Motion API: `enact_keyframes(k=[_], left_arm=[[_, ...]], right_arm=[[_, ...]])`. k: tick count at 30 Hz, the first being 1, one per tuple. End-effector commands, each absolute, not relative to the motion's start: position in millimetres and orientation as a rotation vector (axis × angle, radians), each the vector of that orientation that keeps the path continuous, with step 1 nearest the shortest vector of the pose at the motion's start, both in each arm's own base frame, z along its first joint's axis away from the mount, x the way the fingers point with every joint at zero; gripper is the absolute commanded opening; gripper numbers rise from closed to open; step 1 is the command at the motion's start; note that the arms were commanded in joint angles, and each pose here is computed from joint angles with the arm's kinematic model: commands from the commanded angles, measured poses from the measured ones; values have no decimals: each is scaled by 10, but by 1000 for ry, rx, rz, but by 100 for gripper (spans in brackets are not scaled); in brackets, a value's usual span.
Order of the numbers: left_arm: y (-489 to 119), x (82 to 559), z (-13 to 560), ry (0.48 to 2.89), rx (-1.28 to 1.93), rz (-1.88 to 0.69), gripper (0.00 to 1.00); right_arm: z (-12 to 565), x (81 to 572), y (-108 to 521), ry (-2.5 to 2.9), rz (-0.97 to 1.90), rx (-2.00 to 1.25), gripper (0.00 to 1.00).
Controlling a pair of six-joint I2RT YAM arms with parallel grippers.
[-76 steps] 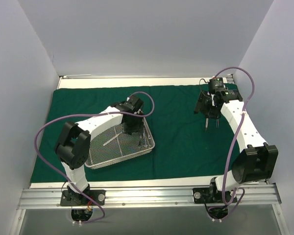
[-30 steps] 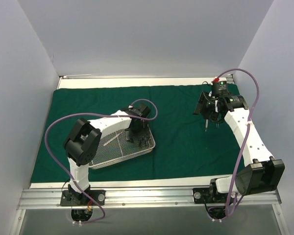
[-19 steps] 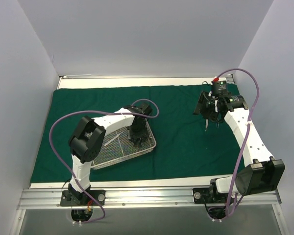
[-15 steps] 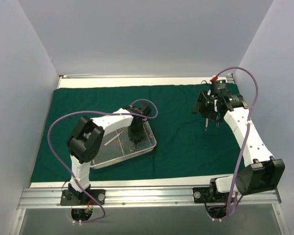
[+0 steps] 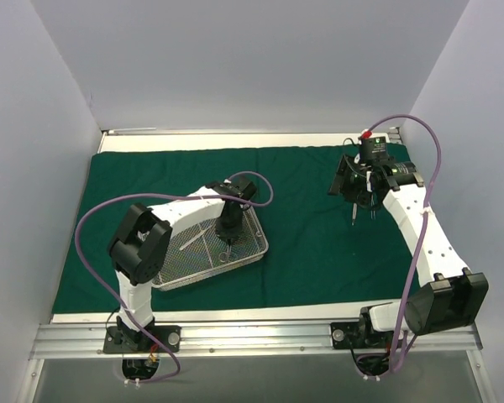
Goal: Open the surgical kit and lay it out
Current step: Pick up the medical item from the container, then place the medical item in the container.
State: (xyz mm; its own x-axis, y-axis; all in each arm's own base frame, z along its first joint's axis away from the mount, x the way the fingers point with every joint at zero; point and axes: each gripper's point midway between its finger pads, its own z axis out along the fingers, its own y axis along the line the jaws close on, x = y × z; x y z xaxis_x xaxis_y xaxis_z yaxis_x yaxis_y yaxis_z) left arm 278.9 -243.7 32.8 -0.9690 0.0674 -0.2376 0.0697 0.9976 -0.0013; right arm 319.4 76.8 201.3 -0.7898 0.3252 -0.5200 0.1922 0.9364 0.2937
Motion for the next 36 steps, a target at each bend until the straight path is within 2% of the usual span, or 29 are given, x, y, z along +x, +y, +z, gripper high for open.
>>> enact_keyframes(k=[1,11,14,20,22,25,26,28,32,36], left_arm=[[-2406,2909,883,2805,154,-98,2],[-2392,2765,1172,2740,292,-577,2],[-2420,2811,1155,2737,320,-612,2],[-2362,3020,821,2775,420,-455,5],[-2331,3122,662,2783,481,-379,9],[-2318,3247,497,2795,549,-318,28],[-2321,3266,407,2805,567,-307,38],[-2311,3339,347,2796,582,-272,46],[-2283,3374,439,2772,577,-233,56],[-2221,3270,482,2786,553,-225,57]], right_arm=[[2142,3270,838,2477,328,332,51],[2011,3372,1118,2533,444,226,51],[2011,3393,1166,2530,458,221,51],[1942,3351,1166,2531,454,226,51],[1914,3324,1164,2538,456,231,51],[1895,3268,1155,2544,449,230,51],[1888,3247,1147,2547,446,229,51],[1866,3229,1136,2552,436,227,51],[1837,3192,1141,2567,441,222,51],[1835,3184,1140,2569,441,218,51]])
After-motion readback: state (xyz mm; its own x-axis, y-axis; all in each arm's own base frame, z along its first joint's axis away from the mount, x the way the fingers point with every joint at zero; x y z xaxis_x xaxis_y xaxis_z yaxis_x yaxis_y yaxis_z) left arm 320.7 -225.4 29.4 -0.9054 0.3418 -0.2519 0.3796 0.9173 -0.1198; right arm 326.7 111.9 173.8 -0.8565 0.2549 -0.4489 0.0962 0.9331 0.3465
